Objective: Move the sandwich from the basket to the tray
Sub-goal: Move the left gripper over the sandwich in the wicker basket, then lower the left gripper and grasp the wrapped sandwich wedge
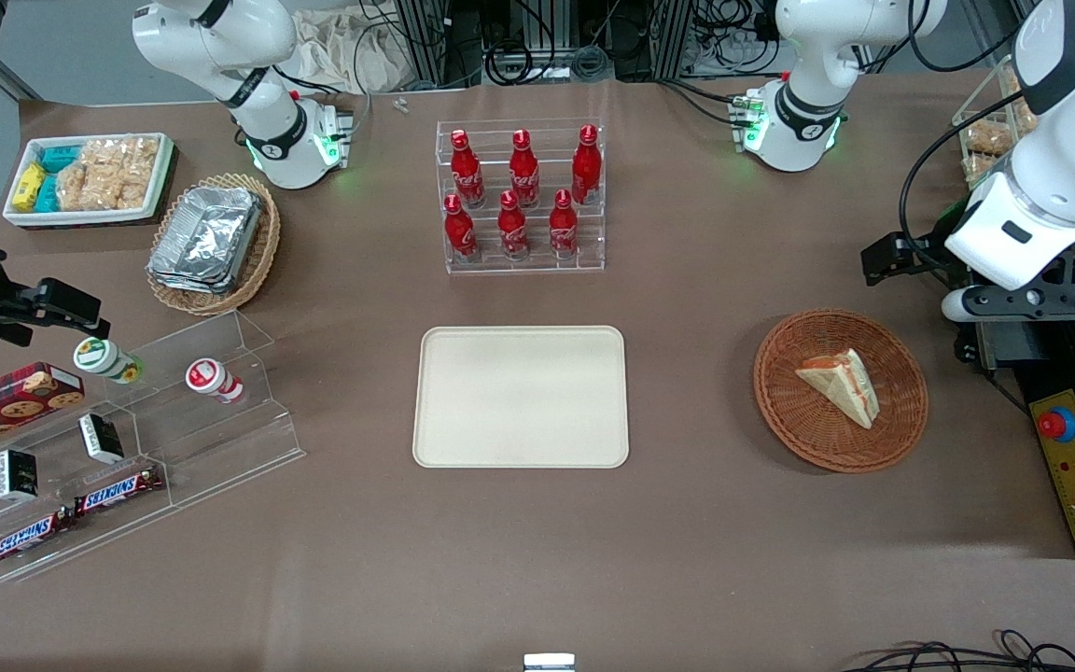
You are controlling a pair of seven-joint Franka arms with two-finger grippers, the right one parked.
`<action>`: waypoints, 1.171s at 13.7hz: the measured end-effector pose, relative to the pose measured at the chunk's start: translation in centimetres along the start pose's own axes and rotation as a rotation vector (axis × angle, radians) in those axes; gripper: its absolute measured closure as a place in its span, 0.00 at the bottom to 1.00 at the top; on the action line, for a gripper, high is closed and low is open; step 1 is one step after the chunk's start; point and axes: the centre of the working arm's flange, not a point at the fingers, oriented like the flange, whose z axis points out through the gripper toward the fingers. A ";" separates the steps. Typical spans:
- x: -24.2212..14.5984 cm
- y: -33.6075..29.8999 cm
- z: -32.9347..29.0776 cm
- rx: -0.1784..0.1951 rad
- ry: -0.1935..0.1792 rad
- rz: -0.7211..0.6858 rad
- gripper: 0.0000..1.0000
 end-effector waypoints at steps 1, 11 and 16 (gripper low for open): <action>-0.1 -0.1 0.1 0.002 -0.009 -0.001 0.00; 2.3 -6.2 7.3 -0.014 -0.070 -0.426 0.00; 1.9 -6.9 18.3 -0.001 -0.027 -0.581 0.00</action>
